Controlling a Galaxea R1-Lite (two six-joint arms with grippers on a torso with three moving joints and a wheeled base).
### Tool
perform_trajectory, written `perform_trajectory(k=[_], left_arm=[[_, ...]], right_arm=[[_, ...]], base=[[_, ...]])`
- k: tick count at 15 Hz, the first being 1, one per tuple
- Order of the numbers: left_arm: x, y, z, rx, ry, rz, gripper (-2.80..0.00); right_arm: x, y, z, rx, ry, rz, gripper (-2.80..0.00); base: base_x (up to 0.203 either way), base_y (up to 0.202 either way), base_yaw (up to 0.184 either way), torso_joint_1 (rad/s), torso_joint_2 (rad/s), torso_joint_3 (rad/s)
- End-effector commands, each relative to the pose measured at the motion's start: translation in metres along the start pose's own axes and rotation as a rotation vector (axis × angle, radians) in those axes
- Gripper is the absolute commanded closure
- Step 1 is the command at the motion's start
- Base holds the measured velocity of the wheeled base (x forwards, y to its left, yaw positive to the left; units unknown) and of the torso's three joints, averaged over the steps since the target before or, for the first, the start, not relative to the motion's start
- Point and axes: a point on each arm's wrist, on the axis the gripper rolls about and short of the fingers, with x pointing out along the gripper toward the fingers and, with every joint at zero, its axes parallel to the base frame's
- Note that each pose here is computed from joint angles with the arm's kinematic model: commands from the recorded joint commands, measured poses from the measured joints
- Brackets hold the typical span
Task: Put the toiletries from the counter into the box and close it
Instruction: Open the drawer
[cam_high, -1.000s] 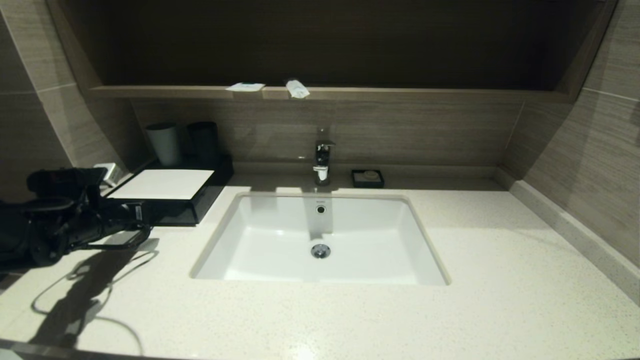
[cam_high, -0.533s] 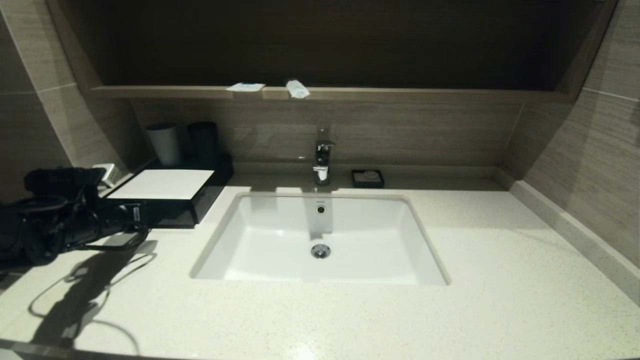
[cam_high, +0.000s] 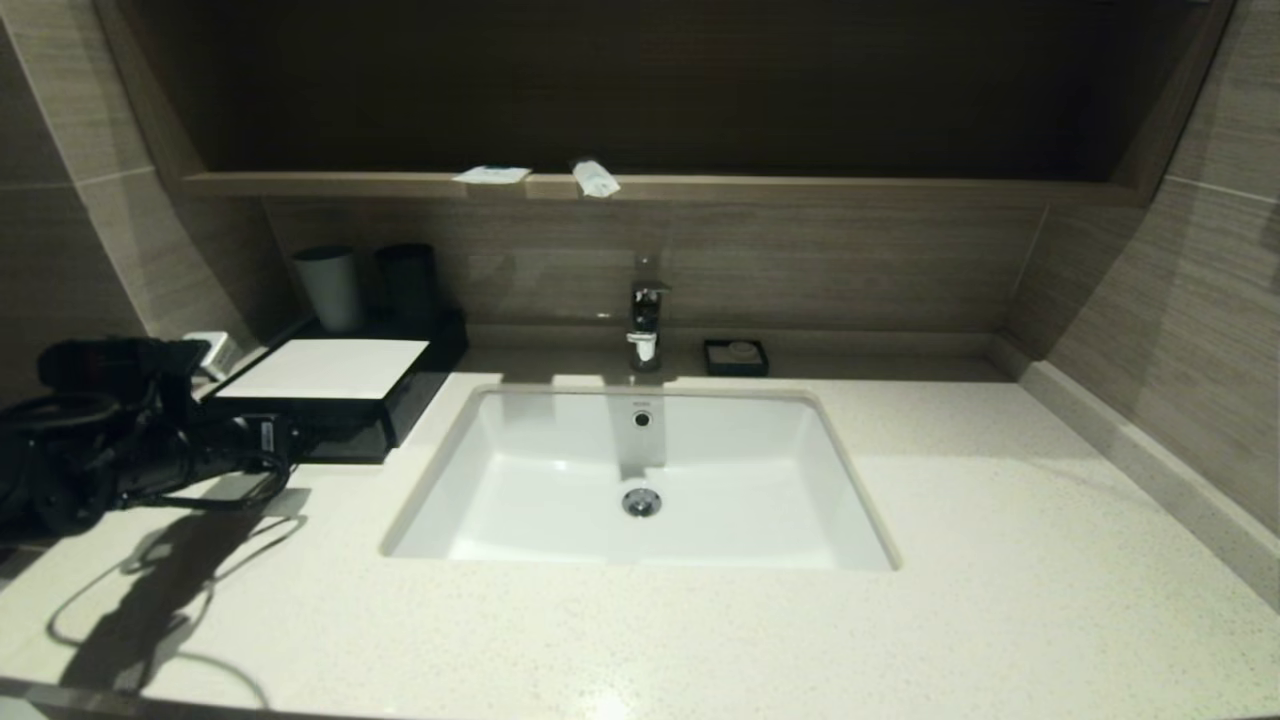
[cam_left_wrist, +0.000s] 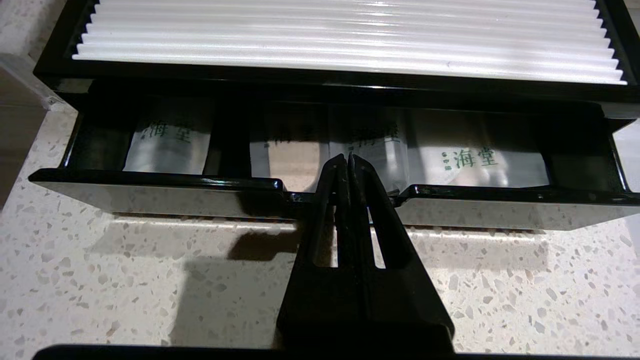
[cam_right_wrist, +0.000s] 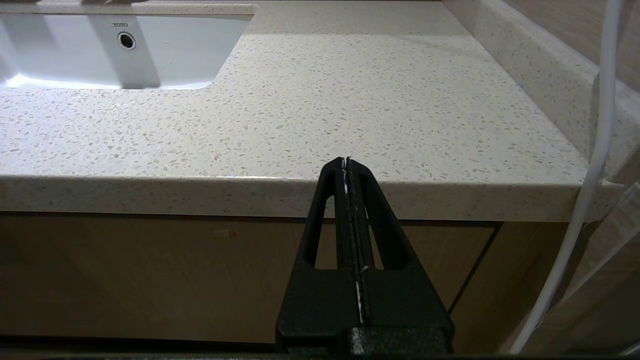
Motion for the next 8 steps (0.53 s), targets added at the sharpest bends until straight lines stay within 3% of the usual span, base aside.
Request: perform_trajectory(k=[1, 8], left_arm=[[-0.003, -0.001, 0.002, 0.001, -0.003, -0.001, 0.00], [-0.017, -0.003, 0.004, 0.000, 0.018, 0.000, 0.00]], right_arm=[[0.000, 0.000, 0.000, 0.000, 0.001, 0.000, 0.00], [0.000, 0.000, 0.000, 0.000, 0.000, 0.000, 0.00]], base=[[0.000, 0.000, 0.000, 0.000, 0.00, 0.000], [0.000, 0.000, 0.000, 0.000, 0.00, 0.000]])
